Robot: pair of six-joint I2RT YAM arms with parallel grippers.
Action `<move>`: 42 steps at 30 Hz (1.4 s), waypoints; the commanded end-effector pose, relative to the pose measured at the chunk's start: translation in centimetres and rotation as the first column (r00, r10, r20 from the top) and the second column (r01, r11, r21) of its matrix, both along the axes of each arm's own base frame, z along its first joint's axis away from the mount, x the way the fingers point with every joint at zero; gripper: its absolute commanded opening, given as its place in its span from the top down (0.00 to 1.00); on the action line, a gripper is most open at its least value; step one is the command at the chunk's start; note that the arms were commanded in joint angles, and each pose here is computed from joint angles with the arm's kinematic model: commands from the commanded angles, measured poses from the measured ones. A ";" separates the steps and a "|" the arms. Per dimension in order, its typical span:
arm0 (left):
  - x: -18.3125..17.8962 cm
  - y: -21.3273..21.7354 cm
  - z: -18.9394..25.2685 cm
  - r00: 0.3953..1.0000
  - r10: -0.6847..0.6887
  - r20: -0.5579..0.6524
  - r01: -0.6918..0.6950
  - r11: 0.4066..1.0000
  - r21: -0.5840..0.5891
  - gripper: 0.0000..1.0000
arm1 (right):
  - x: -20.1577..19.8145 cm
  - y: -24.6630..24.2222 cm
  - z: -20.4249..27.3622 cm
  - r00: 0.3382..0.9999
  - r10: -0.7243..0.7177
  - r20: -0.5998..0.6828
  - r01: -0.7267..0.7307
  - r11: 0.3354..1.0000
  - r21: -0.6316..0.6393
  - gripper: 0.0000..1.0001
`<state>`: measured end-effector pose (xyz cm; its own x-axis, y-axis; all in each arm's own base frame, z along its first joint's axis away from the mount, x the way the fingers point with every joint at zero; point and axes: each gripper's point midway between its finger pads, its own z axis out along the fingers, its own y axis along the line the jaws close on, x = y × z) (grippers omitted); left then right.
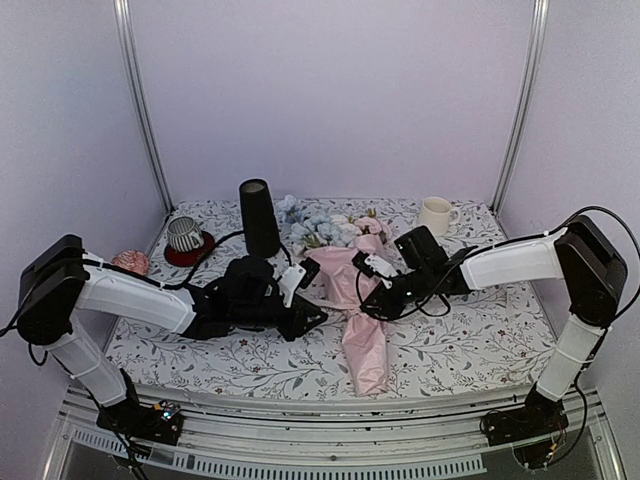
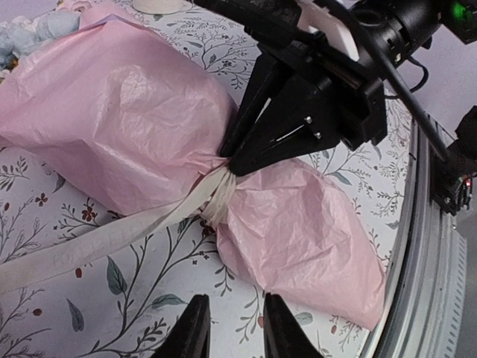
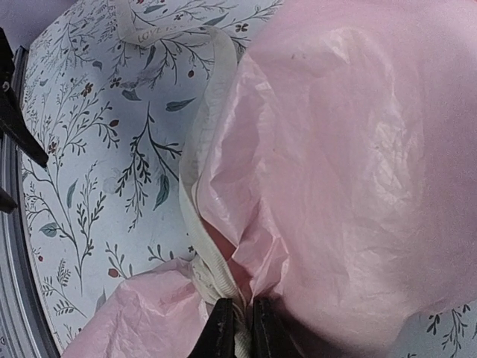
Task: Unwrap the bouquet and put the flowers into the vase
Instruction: Untie the half-tied ribbon from the folded wrapping paper.
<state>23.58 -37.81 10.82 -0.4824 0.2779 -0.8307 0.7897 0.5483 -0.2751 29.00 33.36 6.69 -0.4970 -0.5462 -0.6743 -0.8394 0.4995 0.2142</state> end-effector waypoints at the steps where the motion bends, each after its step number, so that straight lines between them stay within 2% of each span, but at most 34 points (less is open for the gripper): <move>1: -0.3 -0.4 0.4 1.000 -0.009 0.011 0.009 1.000 0.013 0.73 | -0.6 0.8 2.5 0.999 0.032 0.008 -0.032 0.998 0.057 0.89; 8: -0.3 -0.5 0.6 1.000 -0.011 0.017 0.011 1.000 0.018 0.73 | -1.0 1.3 7.5 0.997 0.047 0.066 -0.057 0.985 0.164 0.88; 12: -0.4 -0.7 0.4 1.000 -0.015 0.018 0.015 1.000 0.026 0.73 | -1.5 1.4 8.5 0.997 0.053 0.063 -0.064 0.978 0.198 0.88; 16: -0.3 -1.1 0.3 1.000 -0.018 0.019 0.018 0.999 0.034 0.73 | -1.5 1.3 8.4 0.997 0.040 0.063 -0.052 0.977 0.206 0.91; 17: -0.3 -1.1 0.3 1.000 -0.021 0.020 0.020 0.999 0.035 0.73 | -1.5 1.2 8.3 0.998 0.032 0.062 -0.044 0.979 0.201 0.90; 20: -0.3 -1.2 0.2 1.000 -0.021 0.023 0.020 0.999 0.041 0.73 | -1.0 0.5 7.4 0.998 -0.004 0.066 -0.007 0.987 0.158 0.76; 21: -0.3 -1.2 0.2 1.000 -0.019 0.023 0.018 0.999 0.044 0.72 | -0.8 0.3 6.8 0.998 -0.011 0.066 0.001 0.990 0.138 0.74; 25: -0.3 -1.3 0.1 1.000 -0.019 0.025 0.018 0.999 0.049 0.72 | -0.7 -0.2 4.7 0.999 -0.016 0.048 0.012 0.997 0.079 0.72; 31: -0.4 -1.3 -0.3 1.000 -0.017 0.022 0.016 0.998 0.054 0.71 | -0.6 -0.1 2.8 1.000 -0.017 0.019 0.016 0.998 0.057 0.67; 37: -0.4 -1.2 -0.6 1.000 -0.014 0.020 0.013 0.998 0.064 0.71 | -0.5 0.0 1.0 1.000 -0.017 -0.019 0.017 1.000 0.021 0.68; 42: -0.3 -1.2 -0.7 1.000 -0.012 0.021 0.010 0.997 0.070 0.71 | -0.5 0.1 1.9 1.000 -0.018 -0.001 0.018 0.999 0.043 0.82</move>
<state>23.49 -38.43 10.29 -0.4729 0.3212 -0.8205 0.7913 0.5644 -0.2351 28.42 33.24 7.82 -0.5222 -0.5177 -0.6777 -0.8253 0.5070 0.2486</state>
